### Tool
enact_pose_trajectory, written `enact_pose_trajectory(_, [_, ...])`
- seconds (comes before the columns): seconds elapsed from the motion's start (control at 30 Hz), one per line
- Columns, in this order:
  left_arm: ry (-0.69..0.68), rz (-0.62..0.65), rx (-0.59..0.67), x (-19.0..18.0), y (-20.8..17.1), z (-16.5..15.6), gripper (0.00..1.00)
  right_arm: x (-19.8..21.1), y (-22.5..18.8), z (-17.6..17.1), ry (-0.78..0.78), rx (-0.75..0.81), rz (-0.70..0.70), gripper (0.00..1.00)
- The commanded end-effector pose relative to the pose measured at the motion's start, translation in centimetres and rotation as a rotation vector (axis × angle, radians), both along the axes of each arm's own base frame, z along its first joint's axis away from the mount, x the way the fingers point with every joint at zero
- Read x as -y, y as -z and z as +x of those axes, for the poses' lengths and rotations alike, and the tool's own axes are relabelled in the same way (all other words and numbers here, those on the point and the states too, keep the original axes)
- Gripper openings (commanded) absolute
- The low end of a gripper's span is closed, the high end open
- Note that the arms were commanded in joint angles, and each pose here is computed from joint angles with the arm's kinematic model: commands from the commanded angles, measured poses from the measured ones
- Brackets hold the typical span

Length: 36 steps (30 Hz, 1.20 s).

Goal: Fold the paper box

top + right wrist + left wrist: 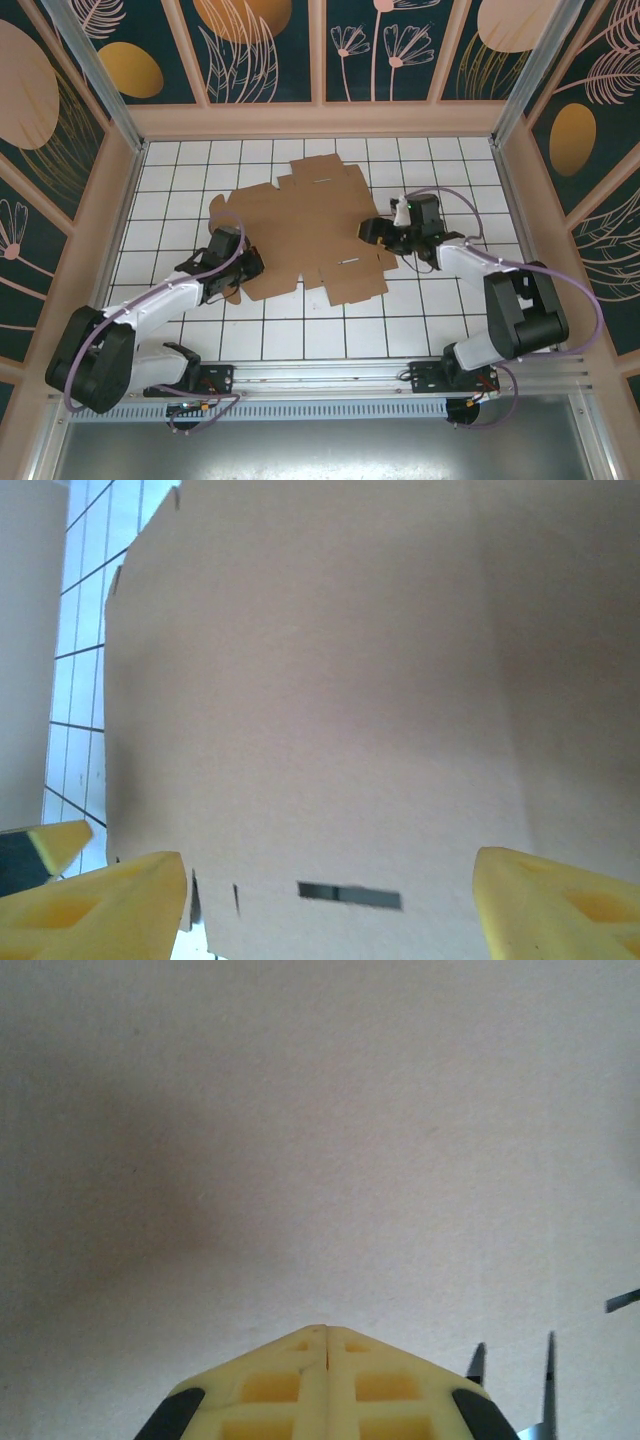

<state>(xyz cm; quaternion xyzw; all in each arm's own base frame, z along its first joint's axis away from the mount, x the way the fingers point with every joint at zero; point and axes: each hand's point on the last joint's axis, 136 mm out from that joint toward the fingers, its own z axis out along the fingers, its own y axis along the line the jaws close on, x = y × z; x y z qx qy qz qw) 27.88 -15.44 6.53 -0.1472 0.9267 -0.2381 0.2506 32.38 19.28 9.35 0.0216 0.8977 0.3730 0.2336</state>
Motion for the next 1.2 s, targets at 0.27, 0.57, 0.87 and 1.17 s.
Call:
enact_pose_trajectory(0.27, [0.06, 0.0, -0.085, 1.6, 2.6, 0.9, 0.0, 2.0, 5.6, -5.0, 0.004, -0.108, -0.171, 0.76])
enact_pose_trajectory(0.57, [0.065, 0.051, -0.115, 1.4, 4.0, 1.4, 0.0, -2.0, 5.0, -7.9, -0.168, -0.091, -0.069, 0.76])
enact_pose_trajectory(0.87, [0.078, 0.082, -0.162, 1.3, 6.2, 1.2, 0.0, -2.8, 2.1, -9.3, -0.169, -0.092, 0.065, 0.76])
enact_pose_trajectory(1.17, [0.081, 0.071, -0.15, 1.5, 6.0, 1.5, 0.0, -0.9, 4.8, -10.7, -0.112, -0.186, -0.002, 0.75])
